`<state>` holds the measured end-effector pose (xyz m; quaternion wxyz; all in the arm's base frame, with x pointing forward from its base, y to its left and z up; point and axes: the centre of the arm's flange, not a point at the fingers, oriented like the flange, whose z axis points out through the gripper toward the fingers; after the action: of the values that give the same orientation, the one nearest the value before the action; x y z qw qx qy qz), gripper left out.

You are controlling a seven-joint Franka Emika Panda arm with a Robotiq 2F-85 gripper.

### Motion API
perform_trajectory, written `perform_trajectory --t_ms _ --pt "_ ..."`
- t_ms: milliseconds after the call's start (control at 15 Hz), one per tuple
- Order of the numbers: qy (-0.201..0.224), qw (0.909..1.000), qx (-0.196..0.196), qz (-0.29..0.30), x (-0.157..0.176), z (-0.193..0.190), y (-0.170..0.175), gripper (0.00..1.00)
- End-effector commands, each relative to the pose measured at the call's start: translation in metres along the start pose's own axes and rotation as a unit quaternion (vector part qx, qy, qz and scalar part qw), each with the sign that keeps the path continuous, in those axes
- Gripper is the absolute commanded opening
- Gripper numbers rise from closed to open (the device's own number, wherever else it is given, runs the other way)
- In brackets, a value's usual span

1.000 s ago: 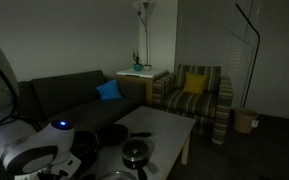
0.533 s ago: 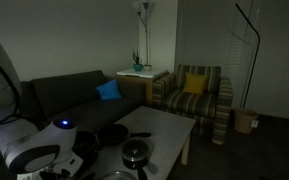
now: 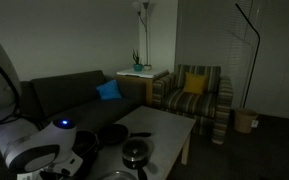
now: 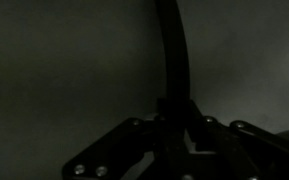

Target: Move the dishing spoon from the pot to the table, to the pot, then to the table

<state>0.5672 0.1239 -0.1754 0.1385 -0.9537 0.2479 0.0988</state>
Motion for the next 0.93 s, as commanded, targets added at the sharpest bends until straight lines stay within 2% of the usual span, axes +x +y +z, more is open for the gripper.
perform_trajectory --t_ms 0,200,867 --pt "0.007 1.0000 -0.002 0.001 -0.004 -0.005 -0.007 0.05" --pt "0.016 0.9997 0.002 0.017 -0.014 -0.023 -0.013 0.05" --pt "0.113 0.9891 -0.005 0.094 -0.056 -0.104 -0.038 0.05"
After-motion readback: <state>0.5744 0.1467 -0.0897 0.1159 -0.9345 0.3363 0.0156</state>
